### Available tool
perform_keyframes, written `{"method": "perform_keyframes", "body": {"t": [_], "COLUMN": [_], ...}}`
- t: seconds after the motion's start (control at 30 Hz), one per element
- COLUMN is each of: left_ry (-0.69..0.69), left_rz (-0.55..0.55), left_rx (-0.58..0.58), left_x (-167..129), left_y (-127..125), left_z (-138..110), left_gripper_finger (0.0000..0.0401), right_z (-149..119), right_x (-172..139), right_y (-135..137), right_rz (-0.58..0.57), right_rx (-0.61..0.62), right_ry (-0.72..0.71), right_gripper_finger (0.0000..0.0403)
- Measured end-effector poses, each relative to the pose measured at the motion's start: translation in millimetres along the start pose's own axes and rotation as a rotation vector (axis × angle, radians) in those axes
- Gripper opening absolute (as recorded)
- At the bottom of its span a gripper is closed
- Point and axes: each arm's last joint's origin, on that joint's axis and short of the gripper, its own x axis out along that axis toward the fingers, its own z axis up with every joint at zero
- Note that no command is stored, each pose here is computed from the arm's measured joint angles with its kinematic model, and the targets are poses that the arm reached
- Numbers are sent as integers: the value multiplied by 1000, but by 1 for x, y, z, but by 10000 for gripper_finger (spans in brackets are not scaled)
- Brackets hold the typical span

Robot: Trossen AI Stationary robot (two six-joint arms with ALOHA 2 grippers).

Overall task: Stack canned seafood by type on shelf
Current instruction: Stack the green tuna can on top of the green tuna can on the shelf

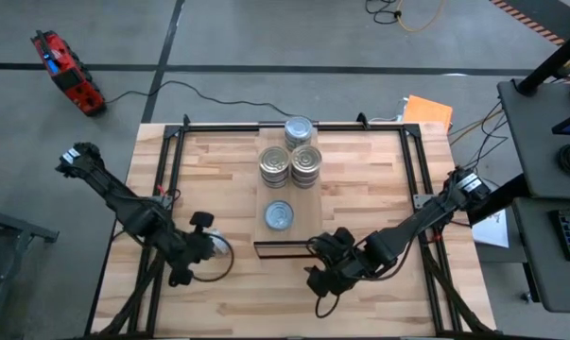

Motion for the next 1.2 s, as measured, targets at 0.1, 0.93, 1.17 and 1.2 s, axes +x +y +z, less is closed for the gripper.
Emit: {"method": "perform_keyframes", "body": {"t": [0.1,0.93,1.17,1.2], "left_ry": [53,274,364,367], "left_rz": [42,40,63,65], "left_rx": [63,277,291,292], "left_x": [1,29,51,52], "left_y": [4,30,34,36], "left_z": [4,7,8,8], "left_gripper_finger": [4,205,197,193], "right_z": [5,-3,-9,-9], "right_x": [-6,-34,-37,-37], "right_y": [-5,-4,-3,-4], "right_rz": [-20,35,29,25], "right_rx": [-12,52,73,72], "right_ry": [-8,54,68,70], "right_gripper_finger": [299,302,318,320]}}
